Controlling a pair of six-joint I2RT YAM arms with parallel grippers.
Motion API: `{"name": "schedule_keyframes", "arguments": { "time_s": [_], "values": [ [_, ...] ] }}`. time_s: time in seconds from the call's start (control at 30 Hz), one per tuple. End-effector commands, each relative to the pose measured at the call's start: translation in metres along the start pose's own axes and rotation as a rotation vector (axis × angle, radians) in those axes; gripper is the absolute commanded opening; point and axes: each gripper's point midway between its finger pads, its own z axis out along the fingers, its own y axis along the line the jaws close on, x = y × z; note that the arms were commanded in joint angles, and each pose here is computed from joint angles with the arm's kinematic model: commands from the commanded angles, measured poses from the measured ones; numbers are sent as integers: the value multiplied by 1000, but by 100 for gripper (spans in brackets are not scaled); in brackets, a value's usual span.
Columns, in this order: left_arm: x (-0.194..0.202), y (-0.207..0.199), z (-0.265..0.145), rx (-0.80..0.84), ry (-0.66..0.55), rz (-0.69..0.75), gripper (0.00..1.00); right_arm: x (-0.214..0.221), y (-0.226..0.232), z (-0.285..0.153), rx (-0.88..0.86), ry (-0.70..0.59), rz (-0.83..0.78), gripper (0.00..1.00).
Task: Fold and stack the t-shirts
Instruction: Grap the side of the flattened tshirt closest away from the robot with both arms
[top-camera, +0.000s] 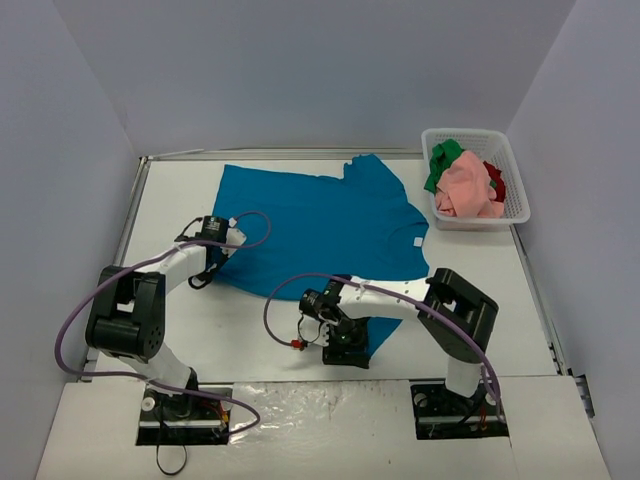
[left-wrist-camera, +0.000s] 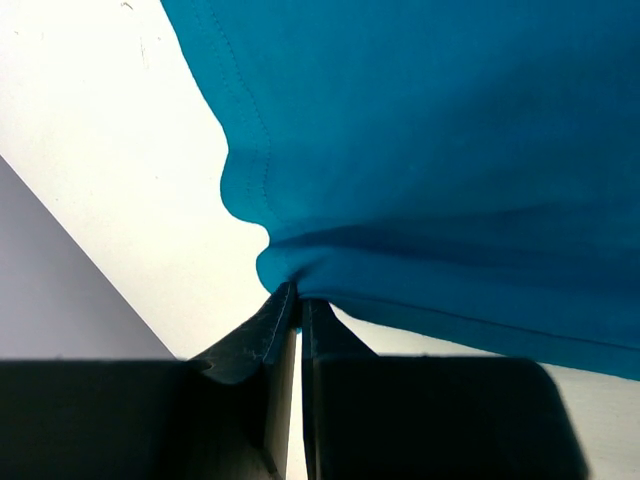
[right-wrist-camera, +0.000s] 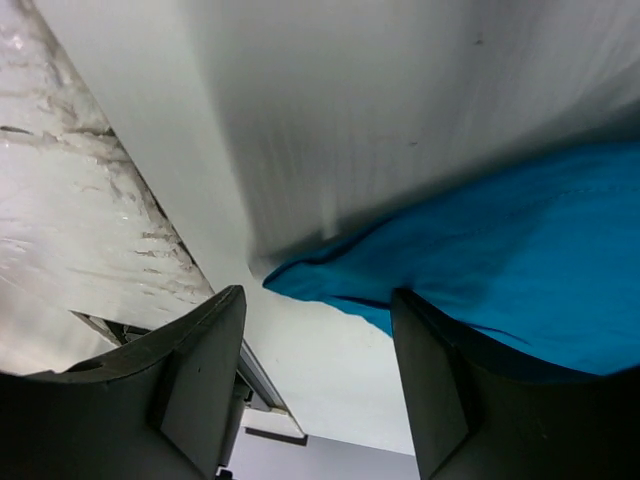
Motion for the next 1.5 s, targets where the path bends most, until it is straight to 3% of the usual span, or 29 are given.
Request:
{"name": "schedule_keyframes", "arguments": {
  "time_s": [0.0,0.1,0.37,0.4,0.63,0.67,0.73,0.9,0.97,1.0,1.07,1.23,1.33,1.37,1.47],
  "values": [
    [-1,1,-1,-5,-8,-25,2,-5,-4,-4,26,23,25,56],
    [-2,0,-3,0,-18,-27,2,-10,-9,0,43,29,30,55],
    [-5,0,-7,8,-41,-34,2,-6,-12,17,60,105,38,39],
    [-6,0,-8,10,-42,-33,2,-6,-13,18,63,107,38,29],
    [-5,-3,-8,19,-51,-35,2,-11,-17,27,66,120,45,1],
    [-5,-3,-9,19,-54,-34,2,-10,-17,28,68,124,48,0],
    [-5,-3,-10,23,-57,-34,2,-9,-17,28,67,130,50,13],
    [-7,-2,-11,24,-64,-36,2,-11,-7,22,18,112,42,34],
    [-8,-2,-12,24,-64,-38,2,-13,-3,21,-6,100,38,37],
    [-7,-3,-12,25,-63,-37,2,-14,-2,20,-14,95,32,46],
    [-7,-3,-12,25,-63,-39,2,-13,0,21,-28,100,32,49],
    [-6,-2,-13,22,-65,-38,2,-15,2,27,-37,109,19,49],
    [-6,-2,-13,23,-65,-38,2,-22,-5,33,14,113,18,37],
    [-7,-2,-14,23,-67,-40,2,-23,-8,37,27,116,28,26],
    [-7,-1,-15,21,-70,-40,2,-22,-11,49,34,149,38,17]
  ]
}}
